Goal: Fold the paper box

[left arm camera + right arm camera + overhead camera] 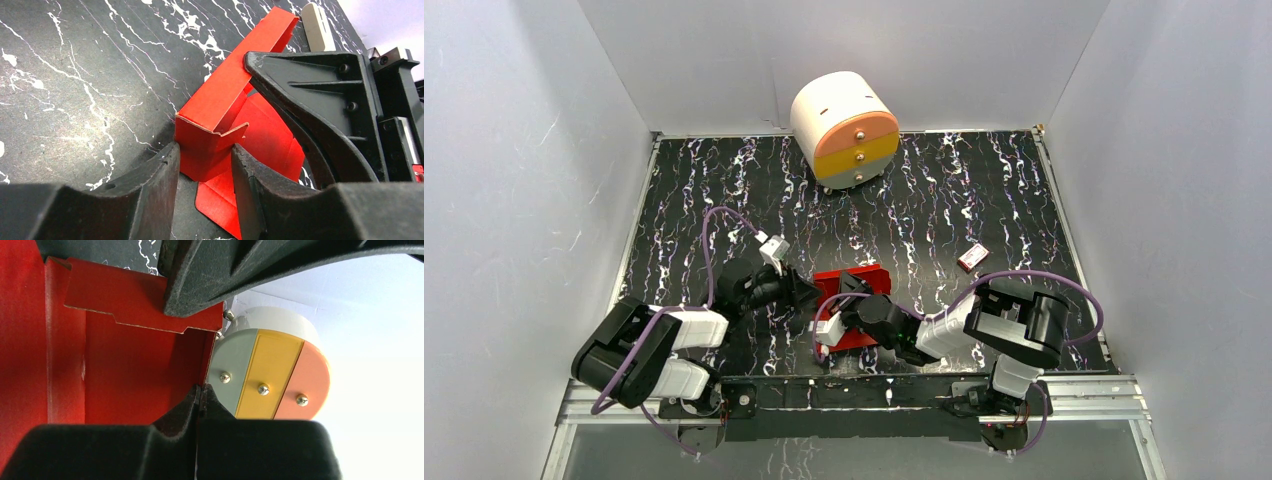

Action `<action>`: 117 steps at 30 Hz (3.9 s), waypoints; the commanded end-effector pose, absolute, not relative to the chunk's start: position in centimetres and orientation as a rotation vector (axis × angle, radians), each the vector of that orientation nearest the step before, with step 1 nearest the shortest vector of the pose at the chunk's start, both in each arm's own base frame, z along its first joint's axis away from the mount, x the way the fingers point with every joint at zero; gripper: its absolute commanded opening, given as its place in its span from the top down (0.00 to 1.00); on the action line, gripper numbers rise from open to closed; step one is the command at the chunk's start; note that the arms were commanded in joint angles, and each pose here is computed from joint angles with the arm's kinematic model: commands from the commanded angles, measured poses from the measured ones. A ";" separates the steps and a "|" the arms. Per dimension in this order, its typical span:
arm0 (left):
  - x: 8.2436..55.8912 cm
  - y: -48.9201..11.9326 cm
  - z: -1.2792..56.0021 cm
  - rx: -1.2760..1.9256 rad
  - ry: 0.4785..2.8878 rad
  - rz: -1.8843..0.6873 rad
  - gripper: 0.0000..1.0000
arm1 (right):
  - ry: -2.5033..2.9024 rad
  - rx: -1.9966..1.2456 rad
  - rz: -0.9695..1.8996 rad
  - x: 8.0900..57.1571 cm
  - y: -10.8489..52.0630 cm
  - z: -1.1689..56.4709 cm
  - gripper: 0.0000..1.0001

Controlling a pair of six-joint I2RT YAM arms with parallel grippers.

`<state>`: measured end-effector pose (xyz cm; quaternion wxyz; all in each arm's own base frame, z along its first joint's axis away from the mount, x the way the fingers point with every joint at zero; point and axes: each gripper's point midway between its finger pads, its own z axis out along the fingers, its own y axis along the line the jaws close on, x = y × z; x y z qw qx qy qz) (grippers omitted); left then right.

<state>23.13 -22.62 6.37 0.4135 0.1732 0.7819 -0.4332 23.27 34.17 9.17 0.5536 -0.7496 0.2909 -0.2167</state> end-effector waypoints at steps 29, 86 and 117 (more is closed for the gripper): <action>27.3 -22.1 6.1 0.362 1.902 -0.763 0.81 | 0.973 -1.737 -0.210 22.2 36.3 12.8 0.66; 30.8 -22.7 9.1 0.204 1.966 -0.855 0.49 | 2.150 -0.410 0.772 25.1 21.8 5.3 0.69; 37.0 -18.8 12.9 0.092 1.851 -0.803 0.48 | 1.541 -1.190 0.367 30.0 23.9 17.4 1.00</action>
